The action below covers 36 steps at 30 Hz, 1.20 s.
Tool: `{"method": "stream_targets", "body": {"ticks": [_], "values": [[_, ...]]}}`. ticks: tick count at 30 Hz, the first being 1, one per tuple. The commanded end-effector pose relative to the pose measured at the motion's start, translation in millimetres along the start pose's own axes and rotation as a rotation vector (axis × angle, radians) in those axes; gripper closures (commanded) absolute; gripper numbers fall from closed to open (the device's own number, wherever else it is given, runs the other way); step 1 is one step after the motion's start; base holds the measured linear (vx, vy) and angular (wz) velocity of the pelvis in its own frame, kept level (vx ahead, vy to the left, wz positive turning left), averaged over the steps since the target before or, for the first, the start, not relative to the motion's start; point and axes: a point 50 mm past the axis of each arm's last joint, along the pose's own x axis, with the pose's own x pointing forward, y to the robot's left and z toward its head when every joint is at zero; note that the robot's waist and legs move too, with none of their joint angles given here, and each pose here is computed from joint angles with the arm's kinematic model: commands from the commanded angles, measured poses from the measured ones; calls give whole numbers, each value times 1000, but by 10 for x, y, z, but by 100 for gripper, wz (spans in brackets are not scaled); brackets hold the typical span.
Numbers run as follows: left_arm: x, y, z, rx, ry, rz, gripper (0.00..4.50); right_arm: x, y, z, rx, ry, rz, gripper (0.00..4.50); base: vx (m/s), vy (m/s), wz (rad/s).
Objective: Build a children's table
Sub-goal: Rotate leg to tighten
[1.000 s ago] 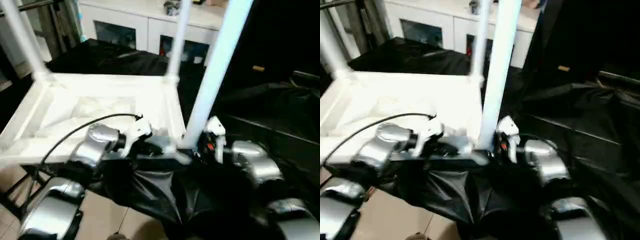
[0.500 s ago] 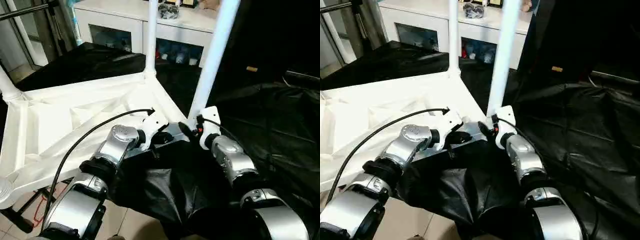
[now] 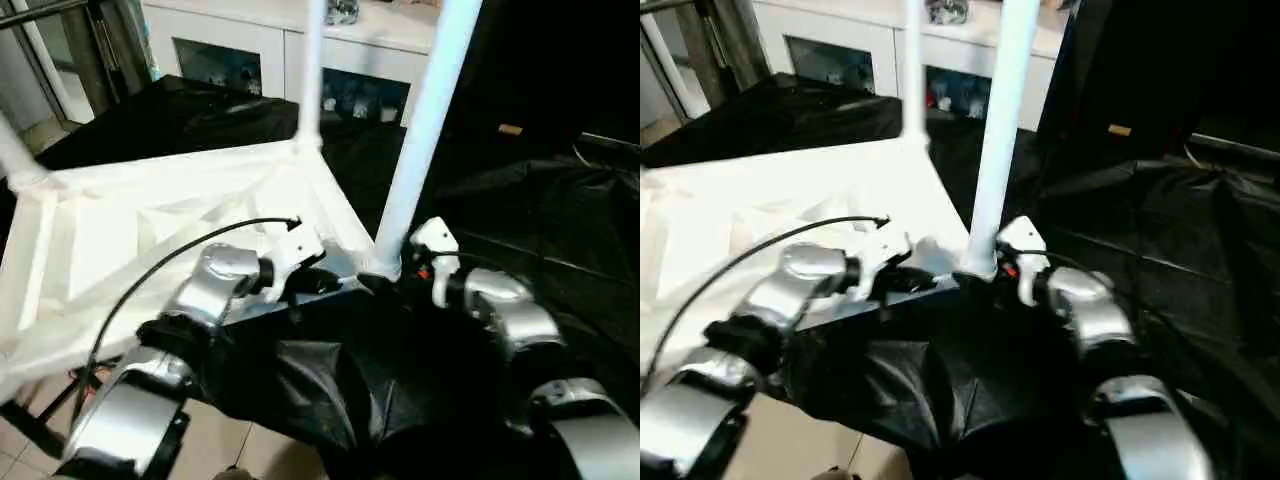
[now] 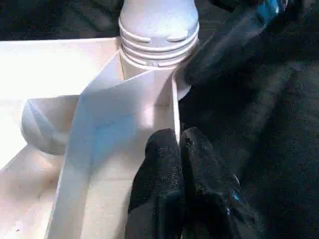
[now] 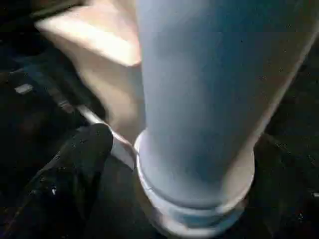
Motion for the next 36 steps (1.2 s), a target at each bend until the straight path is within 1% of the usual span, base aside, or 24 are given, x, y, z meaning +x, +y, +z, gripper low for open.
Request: {"method": "stream_targets", "body": {"ticks": [1,2,4,6,7,8,12,14,16,18,19,20,21,22,23,24,25,27,29,30,32,33,34,36], "values": [[83,-117,32,21,-25,-113,450,68,114,32,-21,-3,129,22,0,0,0],[36,-140,1,31,-9,-149,450,21,131,15,-30,16,175,22,0,0,0],[0,-139,-29,35,3,-155,450,-11,148,1,-30,30,208,22,0,0,0],[-81,-140,-83,31,19,-171,450,-59,195,-24,-26,53,269,22,0,0,0],[-81,-140,-83,31,19,-171,450,-59,195,-24,-26,53,269,22,0,0,0],[-113,-144,-100,29,24,-177,450,-74,214,-28,-23,59,290,48,0,0,0],[-164,-155,-119,27,32,-185,450,-80,243,-19,-15,50,314,60,0,0,0],[-172,-159,-119,27,32,-188,450,-75,252,-13,-12,45,322,92,0,0,0],[-168,-163,-118,25,30,-189,450,-67,264,-12,-8,43,330,99,0,0,0],[-155,-171,-111,23,23,-188,450,-56,290,-13,3,42,339,124,0,0,0],[-152,-173,-110,23,22,-188,450,-55,294,-15,5,43,340,124,0,0,0],[-139,-175,-107,17,15,-179,450,-42,304,-27,14,43,336,143,0,0,0],[-139,-175,-107,17,15,-179,450,-42,304,-27,14,43,336,143,0,0,0],[-119,-169,-107,4,8,-160,450,-24,308,-45,26,45,320,158,0,0,0],[-92,-152,-103,-10,5,-127,450,11,294,-72,41,51,272,158,0,0,0],[-69,-132,-98,-22,5,-96,450,42,276,-92,48,54,224,171,0,0,0],[-53,-120,-94,-29,6,-75,450,61,263,-106,53,57,192,174,0,0,0],[29,-53,-69,-50,13,25,450,167,203,-150,85,60,30,176,0,0,0],[97,-4,-46,-70,21,101,450,252,177,-182,121,60,-86,178,0,0,0],[146,22,-24,-86,22,146,450,309,173,-203,145,63,-151,179,0,0,0],[189,39,-2,-100,21,179,450,358,172,-221,166,67,-204,180,0,0,0],[247,64,38,-116,19,227,450,429,161,-251,215,82,-297,180,0,0,0],[283,74,64,-120,21,249,450,475,160,-268,240,94,-355,180,0,0,0],[350,82,112,-126,20,285,450,559,177,-291,259,118,-435,180,0,0,0]]}}
